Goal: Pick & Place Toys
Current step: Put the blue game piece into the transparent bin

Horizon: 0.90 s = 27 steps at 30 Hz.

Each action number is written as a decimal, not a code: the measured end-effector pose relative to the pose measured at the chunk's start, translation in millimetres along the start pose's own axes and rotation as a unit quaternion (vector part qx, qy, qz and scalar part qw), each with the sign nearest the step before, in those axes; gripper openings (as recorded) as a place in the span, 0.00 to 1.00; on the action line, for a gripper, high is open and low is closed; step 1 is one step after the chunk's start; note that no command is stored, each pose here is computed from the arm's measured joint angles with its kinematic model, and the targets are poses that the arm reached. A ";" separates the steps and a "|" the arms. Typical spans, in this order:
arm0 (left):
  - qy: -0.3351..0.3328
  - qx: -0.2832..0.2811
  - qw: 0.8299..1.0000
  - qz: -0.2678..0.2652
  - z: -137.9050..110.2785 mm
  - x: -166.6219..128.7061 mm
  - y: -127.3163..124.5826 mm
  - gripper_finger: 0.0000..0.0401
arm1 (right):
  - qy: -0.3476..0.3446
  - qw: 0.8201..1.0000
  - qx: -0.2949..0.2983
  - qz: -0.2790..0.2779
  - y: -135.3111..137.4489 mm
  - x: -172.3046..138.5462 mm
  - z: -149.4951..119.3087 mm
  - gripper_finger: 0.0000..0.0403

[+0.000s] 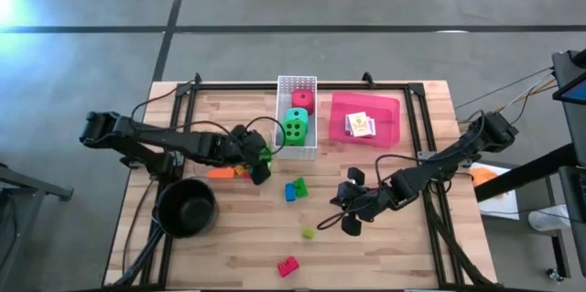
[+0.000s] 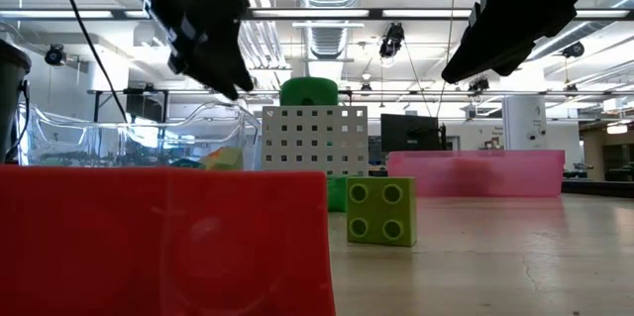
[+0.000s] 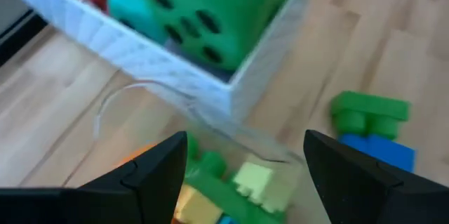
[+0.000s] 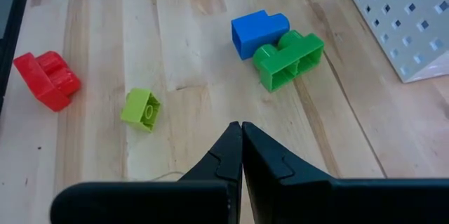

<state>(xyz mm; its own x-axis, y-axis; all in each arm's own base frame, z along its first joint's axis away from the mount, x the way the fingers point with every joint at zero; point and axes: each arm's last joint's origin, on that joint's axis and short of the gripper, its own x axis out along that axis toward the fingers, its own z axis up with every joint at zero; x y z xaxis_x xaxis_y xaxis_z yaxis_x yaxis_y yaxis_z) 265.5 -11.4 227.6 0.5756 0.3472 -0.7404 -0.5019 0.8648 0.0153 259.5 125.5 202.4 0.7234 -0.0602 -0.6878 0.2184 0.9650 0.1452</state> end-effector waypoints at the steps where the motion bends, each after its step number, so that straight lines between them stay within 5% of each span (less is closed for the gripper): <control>1: -0.003 0.003 1.000 -0.005 0.8 -2.4 -3.2 0.71 | 0.000 1.000 -0.001 0.000 0.0 0.0 0.0 0.02; 10: -0.038 0.044 0.995 -0.078 -7.5 -21.5 -42.6 0.72 | 0.000 1.000 -0.001 0.000 0.0 0.0 0.0 0.02; 15: -0.066 0.143 0.982 -0.104 -12.7 -16.5 -64.9 0.72 | 0.000 1.000 -0.001 0.000 0.0 0.0 0.0 0.02; 19: -0.060 0.209 0.971 -0.098 -14.9 2.9 -80.1 0.72 | -0.001 1.000 -0.001 0.001 0.0 -0.1 0.1 0.02; 27: -0.006 0.242 0.967 -0.075 -7.4 28.7 -107.4 0.72 | -0.003 1.000 -0.031 0.001 -0.3 0.3 1.0 0.02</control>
<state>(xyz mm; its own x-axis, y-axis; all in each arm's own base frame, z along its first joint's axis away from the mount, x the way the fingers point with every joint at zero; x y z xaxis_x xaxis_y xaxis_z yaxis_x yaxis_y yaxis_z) 331.2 -97.0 199.7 0.6274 0.2062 -0.7509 -0.0528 0.9734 0.2231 260.3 124.9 202.9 0.7276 -0.0594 -0.6835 0.1758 0.9791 0.1021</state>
